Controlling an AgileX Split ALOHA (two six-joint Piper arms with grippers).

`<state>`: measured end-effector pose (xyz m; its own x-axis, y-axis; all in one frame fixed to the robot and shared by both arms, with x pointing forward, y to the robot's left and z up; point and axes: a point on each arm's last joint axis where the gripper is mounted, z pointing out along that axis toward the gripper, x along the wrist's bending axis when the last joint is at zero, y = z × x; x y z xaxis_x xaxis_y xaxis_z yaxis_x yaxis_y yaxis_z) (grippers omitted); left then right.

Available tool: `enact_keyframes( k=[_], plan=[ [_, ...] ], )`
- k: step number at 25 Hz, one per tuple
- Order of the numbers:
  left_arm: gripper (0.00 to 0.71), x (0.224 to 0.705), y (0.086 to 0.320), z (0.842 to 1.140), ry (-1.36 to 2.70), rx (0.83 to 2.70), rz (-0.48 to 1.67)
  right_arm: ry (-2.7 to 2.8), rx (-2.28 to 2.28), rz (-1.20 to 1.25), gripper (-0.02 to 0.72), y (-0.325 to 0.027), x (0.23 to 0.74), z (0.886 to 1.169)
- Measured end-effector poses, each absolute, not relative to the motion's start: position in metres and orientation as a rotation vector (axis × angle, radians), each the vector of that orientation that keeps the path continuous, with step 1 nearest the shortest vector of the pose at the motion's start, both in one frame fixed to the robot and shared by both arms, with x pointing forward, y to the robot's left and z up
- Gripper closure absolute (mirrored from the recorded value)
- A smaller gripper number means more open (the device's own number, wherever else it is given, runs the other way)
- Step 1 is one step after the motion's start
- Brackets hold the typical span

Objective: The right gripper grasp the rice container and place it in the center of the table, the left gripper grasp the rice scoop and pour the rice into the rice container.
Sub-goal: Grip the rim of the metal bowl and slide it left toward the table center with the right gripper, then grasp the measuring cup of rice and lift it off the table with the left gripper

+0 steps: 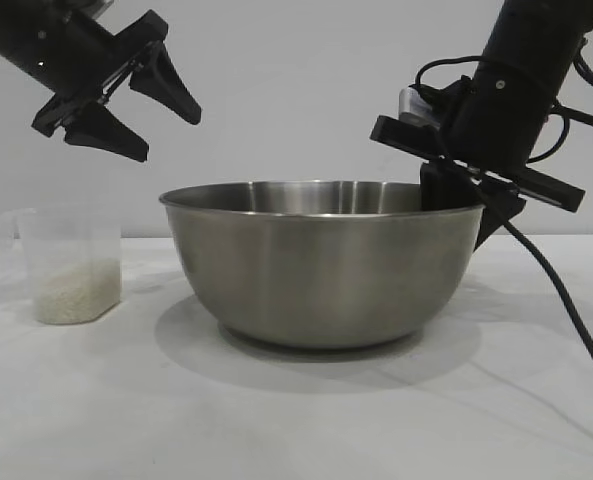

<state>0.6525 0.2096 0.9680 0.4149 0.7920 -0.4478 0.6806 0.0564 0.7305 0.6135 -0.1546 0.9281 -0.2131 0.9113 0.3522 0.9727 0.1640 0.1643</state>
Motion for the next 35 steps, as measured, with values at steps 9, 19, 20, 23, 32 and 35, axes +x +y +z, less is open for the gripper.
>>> enact_keyframes(
  k=[9, 19, 20, 23, 32, 35],
  plan=[
    [0.184, 0.652, 0.209, 0.968, 1.306, 1.664, 0.137, -2.393, -1.886, -0.606, 0.167, -0.183, 0.612, 0.976],
    [0.184, 0.652, 0.209, 0.968, 1.305, 1.66, 0.133, -2.411, -2.111, -0.663, 0.167, -0.268, 0.59, 1.056],
    [0.184, 0.652, 0.209, 0.968, 1.305, 1.66, 0.132, -2.406, -2.137, -0.658, 0.167, -0.277, 0.585, 1.062],
    [0.184, 0.652, 0.209, 0.968, 1.304, 1.66, 0.13, -2.425, -2.204, -0.661, 0.167, -0.296, 0.568, 1.087],
    [0.184, 0.653, 0.209, 0.969, 1.311, 1.642, 0.126, -2.508, -2.296, -0.915, 0.167, -0.305, 0.485, 1.174],
    [0.184, 0.653, 0.209, 0.969, 1.312, 1.641, 0.125, -2.542, -2.308, -1.023, 0.167, -0.302, 0.449, 1.192]
  ],
)
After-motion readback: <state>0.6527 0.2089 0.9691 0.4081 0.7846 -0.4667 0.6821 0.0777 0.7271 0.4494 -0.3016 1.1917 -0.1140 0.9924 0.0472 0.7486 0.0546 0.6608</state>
